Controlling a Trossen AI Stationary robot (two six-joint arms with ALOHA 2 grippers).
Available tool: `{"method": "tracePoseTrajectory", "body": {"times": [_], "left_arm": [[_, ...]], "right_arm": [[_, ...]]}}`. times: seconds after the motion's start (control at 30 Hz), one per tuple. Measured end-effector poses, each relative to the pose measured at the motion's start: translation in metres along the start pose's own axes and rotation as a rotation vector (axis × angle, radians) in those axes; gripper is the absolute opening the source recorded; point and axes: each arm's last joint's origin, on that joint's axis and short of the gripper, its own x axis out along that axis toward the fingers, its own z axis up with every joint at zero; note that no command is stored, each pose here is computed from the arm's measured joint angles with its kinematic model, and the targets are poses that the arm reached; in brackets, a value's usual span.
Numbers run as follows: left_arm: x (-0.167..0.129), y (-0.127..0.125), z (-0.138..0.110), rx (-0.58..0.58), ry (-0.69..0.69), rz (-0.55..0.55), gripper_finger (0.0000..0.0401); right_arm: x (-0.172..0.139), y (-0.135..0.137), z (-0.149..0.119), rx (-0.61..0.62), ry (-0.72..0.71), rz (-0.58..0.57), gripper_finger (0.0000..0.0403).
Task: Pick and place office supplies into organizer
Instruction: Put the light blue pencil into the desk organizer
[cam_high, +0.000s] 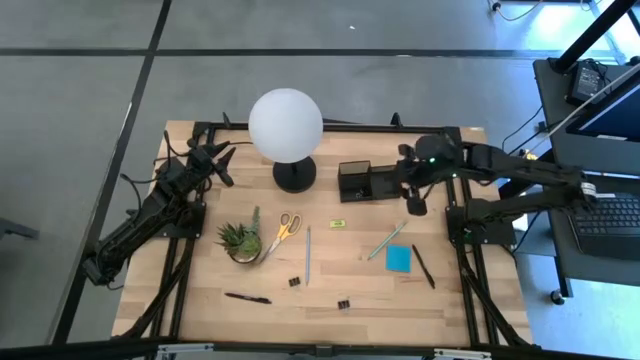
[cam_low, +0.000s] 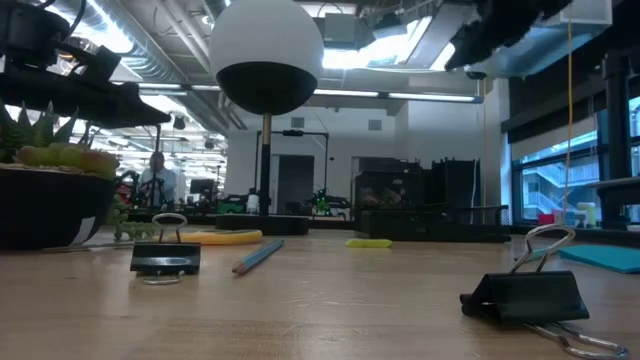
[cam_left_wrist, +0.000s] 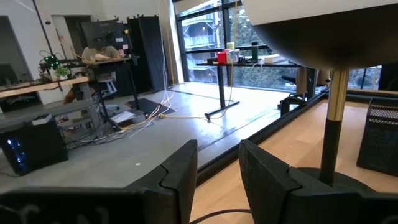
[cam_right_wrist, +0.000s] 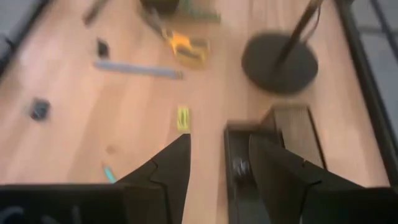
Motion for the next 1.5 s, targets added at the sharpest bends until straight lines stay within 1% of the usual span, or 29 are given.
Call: {"method": "tracePoseTrajectory", "body": {"times": [0.2, 0.37, 0.6, 0.93, 1.07, 1.2, 1.37, 1.5], "left_arm": [[0.000, 0.000, 0.000, 0.007, 0.000, 0.001, 0.0114], [0.000, 0.000, 0.000, 0.007, 0.001, 0.002, 0.0114], [0.000, 0.000, 0.000, 0.006, 0.000, 0.002, 0.0114], [0.000, 0.000, 0.000, -0.007, 0.000, 0.002, 0.0114], [0.000, 0.000, 0.000, -0.014, 0.001, -0.001, 0.0114], [0.001, 0.000, -0.001, -0.014, 0.015, -0.002, 0.0114], [0.003, 0.000, -0.004, -0.013, 0.049, -0.006, 0.0114], [0.004, -0.001, -0.006, -0.011, 0.070, -0.007, 0.0114]], "right_arm": [[0.023, 0.000, -0.008, 0.001, 0.194, -0.040, 0.0165], [0.040, -0.001, -0.013, 0.004, 0.291, -0.018, 0.0165], [0.061, -0.002, -0.024, -0.066, 0.456, 0.030, 0.0165], [0.095, -0.004, -0.034, -0.115, 0.598, 0.091, 0.0165], [0.103, -0.004, -0.039, -0.131, 0.652, 0.117, 0.0165], [0.104, -0.001, -0.045, -0.114, 0.718, 0.138, 0.0165], [0.109, 0.010, -0.071, -0.124, 0.779, 0.168, 0.0165], [0.118, 0.021, -0.092, -0.151, 0.786, 0.183, 0.0165]]}}
